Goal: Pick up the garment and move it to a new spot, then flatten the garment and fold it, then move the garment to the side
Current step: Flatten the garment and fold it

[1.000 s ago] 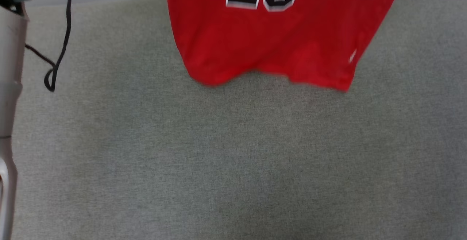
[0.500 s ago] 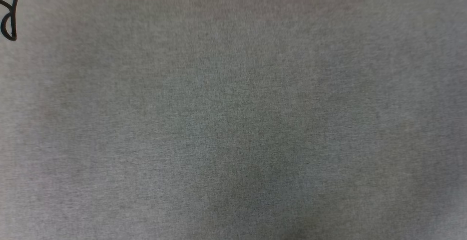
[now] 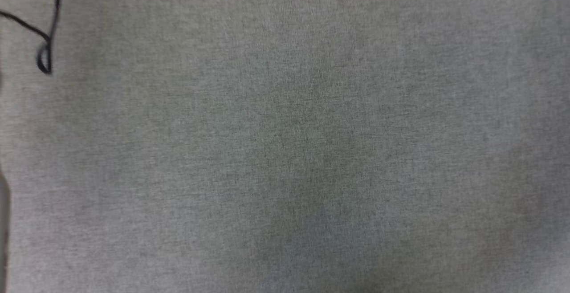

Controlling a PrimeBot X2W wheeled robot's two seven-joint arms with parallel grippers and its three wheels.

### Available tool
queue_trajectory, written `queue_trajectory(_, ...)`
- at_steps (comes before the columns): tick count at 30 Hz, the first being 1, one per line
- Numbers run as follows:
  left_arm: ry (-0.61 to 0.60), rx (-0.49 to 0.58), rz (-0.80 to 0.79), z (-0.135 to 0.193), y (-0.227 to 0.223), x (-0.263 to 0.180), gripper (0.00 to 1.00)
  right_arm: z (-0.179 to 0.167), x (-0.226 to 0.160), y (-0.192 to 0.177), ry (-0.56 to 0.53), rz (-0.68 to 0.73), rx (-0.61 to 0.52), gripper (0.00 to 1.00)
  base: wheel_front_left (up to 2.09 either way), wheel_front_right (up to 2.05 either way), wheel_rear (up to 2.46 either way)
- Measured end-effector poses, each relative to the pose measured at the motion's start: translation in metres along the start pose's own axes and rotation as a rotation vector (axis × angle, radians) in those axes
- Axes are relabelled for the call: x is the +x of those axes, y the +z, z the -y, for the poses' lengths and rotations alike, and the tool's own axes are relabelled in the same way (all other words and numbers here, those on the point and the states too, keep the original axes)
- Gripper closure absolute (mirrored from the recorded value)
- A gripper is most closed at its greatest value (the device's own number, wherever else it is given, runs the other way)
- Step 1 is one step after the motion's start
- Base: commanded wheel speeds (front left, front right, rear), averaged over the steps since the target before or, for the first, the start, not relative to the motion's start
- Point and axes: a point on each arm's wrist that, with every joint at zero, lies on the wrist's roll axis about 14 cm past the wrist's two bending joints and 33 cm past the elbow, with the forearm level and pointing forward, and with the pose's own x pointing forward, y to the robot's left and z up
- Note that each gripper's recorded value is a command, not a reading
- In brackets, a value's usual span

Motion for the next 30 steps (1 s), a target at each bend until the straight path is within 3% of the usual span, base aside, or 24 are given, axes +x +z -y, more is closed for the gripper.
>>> queue_trajectory(7, 0.007, -0.096, -0.103, 0.002, -0.034, -0.053, 1.0, -0.016, -0.05, -0.058, 0.031, -0.144, 0.083, 1.0, 0.0, 0.0, 0.0)
queue_trajectory(12, 0.047, -0.147, -0.201, -0.005, -0.054, -0.122, 1.0, -0.034, -0.113, -0.09, 0.055, -0.238, 0.166, 1.0, 0.0, 0.0, 0.0)
queue_trajectory(22, 0.165, -0.159, -0.328, -0.03, -0.064, -0.267, 1.0, -0.045, -0.233, -0.109, 0.033, -0.332, 0.318, 1.0, 0.0, 0.0, 0.0)
queue_trajectory(30, 0.24, -0.148, -0.416, -0.038, -0.067, -0.36, 1.0, -0.057, -0.308, -0.121, 0.039, -0.374, 0.361, 1.0, 0.0, 0.0, 0.0)
